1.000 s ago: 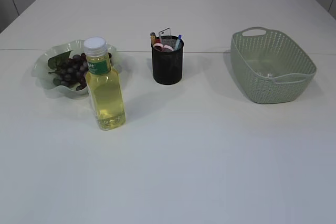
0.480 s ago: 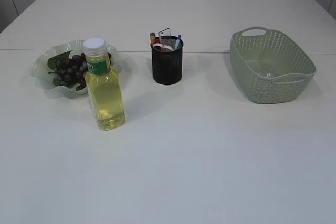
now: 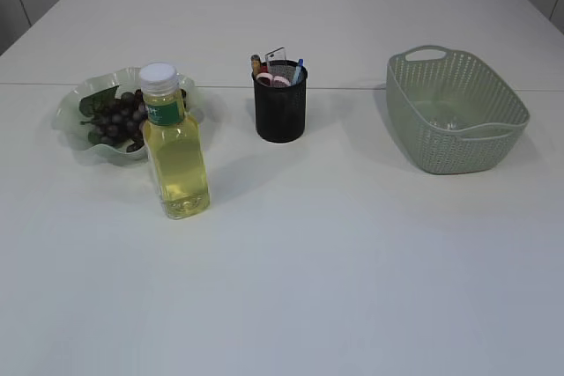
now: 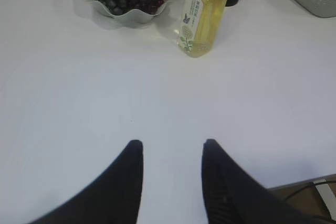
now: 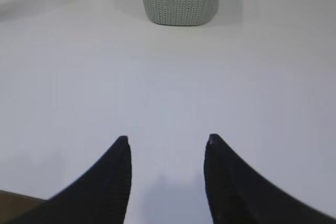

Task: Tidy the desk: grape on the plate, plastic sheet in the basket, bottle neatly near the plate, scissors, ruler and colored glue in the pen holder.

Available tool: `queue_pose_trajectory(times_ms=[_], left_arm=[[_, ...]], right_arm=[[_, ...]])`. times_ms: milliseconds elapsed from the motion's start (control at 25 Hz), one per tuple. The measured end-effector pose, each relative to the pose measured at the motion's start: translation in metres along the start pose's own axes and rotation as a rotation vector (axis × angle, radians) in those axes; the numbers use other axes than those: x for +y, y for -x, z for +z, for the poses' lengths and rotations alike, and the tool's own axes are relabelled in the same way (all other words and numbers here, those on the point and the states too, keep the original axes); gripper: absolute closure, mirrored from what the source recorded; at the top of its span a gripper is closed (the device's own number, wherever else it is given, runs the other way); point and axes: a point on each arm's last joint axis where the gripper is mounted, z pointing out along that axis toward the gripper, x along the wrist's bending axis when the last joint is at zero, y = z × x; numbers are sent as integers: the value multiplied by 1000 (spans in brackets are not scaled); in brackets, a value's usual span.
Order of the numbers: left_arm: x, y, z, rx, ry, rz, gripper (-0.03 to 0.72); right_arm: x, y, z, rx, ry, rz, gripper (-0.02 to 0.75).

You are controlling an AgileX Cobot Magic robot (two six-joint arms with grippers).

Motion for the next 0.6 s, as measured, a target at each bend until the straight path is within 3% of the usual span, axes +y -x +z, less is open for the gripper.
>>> queue_pose_trajectory(times_ms=[360, 600], left_arm=[[-1, 2, -1, 163, 24, -91, 410], [-1, 2, -1, 224, 33, -125, 411]], right_arm=[[0, -1, 0, -91, -7, 56, 372], [0, -2, 0, -138, -12, 84, 372]])
